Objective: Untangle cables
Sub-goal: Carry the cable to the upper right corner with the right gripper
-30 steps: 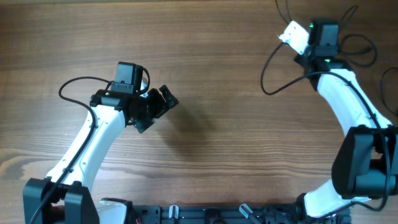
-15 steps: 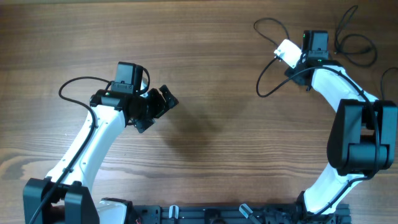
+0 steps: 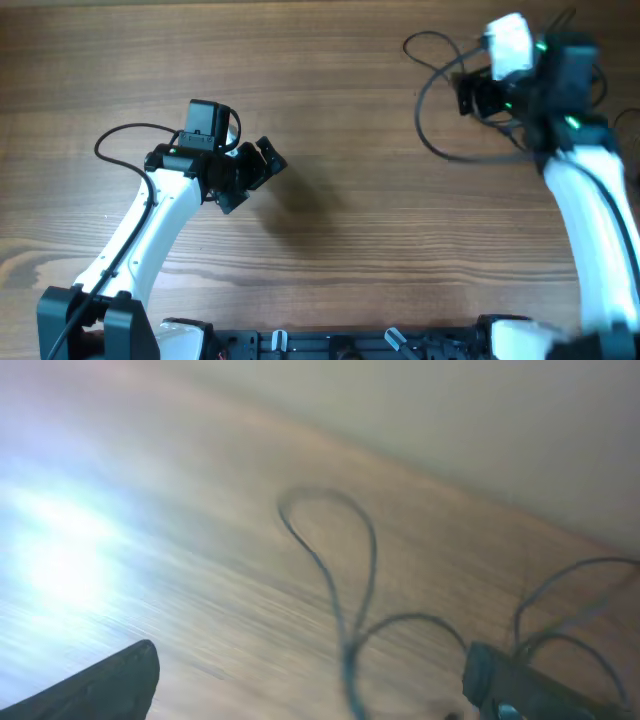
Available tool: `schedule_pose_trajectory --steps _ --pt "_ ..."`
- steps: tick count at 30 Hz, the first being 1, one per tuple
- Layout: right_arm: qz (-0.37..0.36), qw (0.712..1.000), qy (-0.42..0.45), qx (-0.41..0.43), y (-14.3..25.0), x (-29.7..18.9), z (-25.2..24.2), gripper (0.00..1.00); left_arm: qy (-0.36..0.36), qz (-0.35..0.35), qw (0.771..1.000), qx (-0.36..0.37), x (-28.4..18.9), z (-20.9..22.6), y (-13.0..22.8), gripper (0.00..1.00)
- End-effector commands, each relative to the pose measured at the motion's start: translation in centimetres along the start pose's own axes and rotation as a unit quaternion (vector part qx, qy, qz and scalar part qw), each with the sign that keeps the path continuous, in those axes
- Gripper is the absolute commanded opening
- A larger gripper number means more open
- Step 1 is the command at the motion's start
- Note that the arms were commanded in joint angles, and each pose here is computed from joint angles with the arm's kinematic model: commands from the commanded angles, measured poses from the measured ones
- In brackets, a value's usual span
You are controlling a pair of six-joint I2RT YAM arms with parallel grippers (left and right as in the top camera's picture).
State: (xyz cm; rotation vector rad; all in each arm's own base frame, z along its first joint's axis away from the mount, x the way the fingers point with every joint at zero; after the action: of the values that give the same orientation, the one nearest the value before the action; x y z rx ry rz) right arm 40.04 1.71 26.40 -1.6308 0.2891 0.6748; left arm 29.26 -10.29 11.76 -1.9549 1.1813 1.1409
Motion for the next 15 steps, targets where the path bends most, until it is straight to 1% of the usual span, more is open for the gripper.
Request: schedule_pose_trajectory --steps 1,2,3,6,9,12,15 --pt "-0.037 0.985 -0.039 0.161 -1.8 -6.4 2.4 1.00 0.003 -0.015 1.000 -0.002 -0.7 -0.2 -0.4 1.00" --pt "-0.037 0.983 -0.040 0.174 -1.6 -7.9 2.7 1.00 0.003 -0.015 1.000 -0.002 -0.7 -0.2 -0.4 1.00" --pt "-0.036 0.980 -0.040 0.194 -1.0 -10.4 3.4 1.00 0.003 -0.015 1.000 -0.002 -0.7 -0.2 -0.4 1.00" --pt "-0.025 0.974 -0.041 0.222 0.4 -13.5 4.4 1.00 0.003 -0.015 1.000 -0.002 -0.7 -0.2 -0.4 1.00" --pt "-0.003 0.968 -0.040 0.248 2.2 -15.6 5.2 1.00 0.003 -0.015 1.000 -0.002 -0.7 -0.2 -0.4 1.00" --pt "0.032 0.966 -0.037 0.253 4.6 -17.5 6.1 1.00 0.003 -0.015 1.000 -0.002 -0.7 -0.2 -0.4 1.00" --pt "0.049 0.967 -0.037 0.247 6.0 -18.8 6.7 1.00 0.003 -0.015 1.000 -0.002 -0.7 -0.2 -0.4 1.00"
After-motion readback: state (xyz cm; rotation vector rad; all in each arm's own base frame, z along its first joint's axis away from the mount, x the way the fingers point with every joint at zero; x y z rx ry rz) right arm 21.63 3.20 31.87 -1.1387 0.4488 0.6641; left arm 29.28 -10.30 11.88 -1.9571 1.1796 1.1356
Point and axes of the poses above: each gripper's point midway between its finger pads, its own x axis out along the fingers, its own z axis along the line the jaws close on, y = z × x, the point moved 3 cm from there along -x, back along the fingers, and after that the axes turned 5 degrees about x, right-handed, at the moved point
